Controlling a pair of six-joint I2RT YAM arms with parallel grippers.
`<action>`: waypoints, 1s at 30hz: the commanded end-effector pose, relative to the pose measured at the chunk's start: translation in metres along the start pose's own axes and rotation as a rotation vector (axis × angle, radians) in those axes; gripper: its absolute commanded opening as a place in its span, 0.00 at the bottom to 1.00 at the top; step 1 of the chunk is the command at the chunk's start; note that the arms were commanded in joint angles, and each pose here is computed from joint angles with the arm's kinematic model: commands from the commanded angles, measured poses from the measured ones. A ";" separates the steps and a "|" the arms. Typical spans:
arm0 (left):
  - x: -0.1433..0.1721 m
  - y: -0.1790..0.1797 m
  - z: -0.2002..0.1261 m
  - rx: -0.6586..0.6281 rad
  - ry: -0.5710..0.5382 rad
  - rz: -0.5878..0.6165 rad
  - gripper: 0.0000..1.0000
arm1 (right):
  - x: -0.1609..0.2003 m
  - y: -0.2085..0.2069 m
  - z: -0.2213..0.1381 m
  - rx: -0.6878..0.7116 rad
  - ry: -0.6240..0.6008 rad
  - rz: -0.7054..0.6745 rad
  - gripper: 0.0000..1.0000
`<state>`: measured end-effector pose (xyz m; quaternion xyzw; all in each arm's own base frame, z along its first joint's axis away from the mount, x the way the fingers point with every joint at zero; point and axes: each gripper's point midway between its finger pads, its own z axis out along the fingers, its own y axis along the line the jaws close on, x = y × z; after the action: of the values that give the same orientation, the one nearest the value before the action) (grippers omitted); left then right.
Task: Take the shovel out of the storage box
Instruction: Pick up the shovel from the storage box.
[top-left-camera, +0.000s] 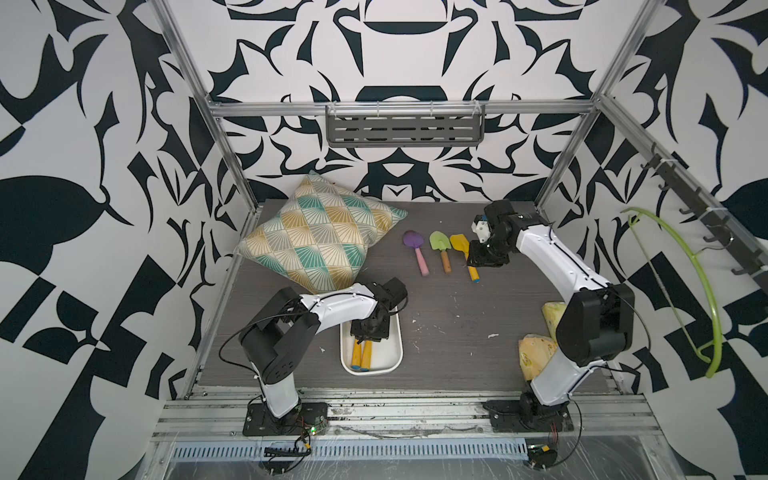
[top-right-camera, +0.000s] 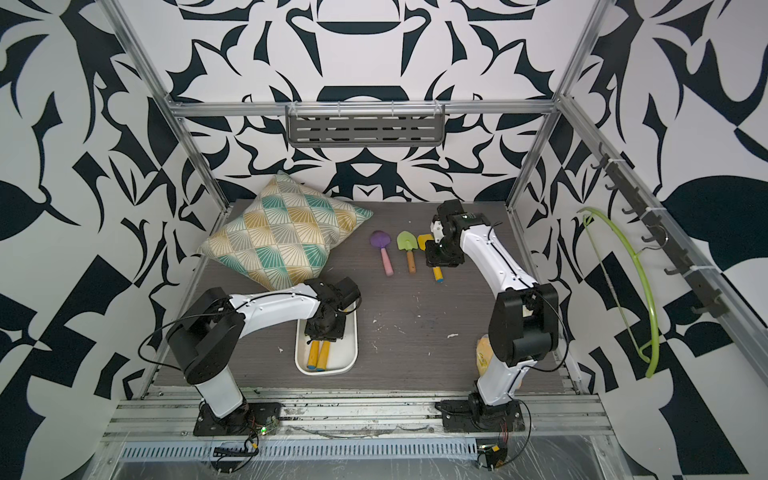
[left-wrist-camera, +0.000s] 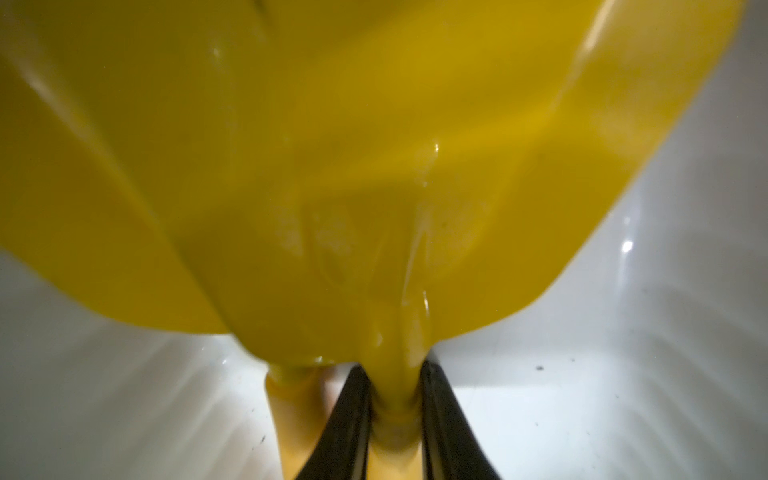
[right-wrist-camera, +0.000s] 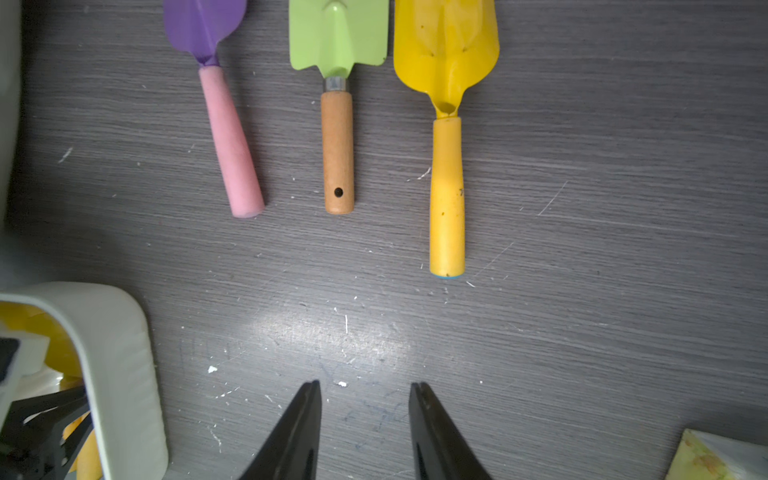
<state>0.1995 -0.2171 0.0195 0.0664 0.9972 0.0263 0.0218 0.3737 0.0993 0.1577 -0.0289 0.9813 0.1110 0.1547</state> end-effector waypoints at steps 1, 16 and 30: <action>-0.007 -0.001 -0.010 0.000 -0.036 0.010 0.11 | -0.014 0.013 -0.028 -0.061 -0.112 -0.010 0.40; -0.081 -0.014 -0.125 0.270 -0.304 -0.018 0.00 | -0.014 0.072 -0.061 -0.602 -0.243 0.019 0.43; -0.130 -0.070 -0.287 1.108 -0.610 0.094 0.00 | 0.015 0.162 -0.101 -1.119 -0.159 -0.173 0.46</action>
<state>0.3148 -0.2918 0.2718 0.0618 0.8663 -0.4203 0.2627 0.3329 0.2109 0.2480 -0.1126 0.7991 0.5571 0.1956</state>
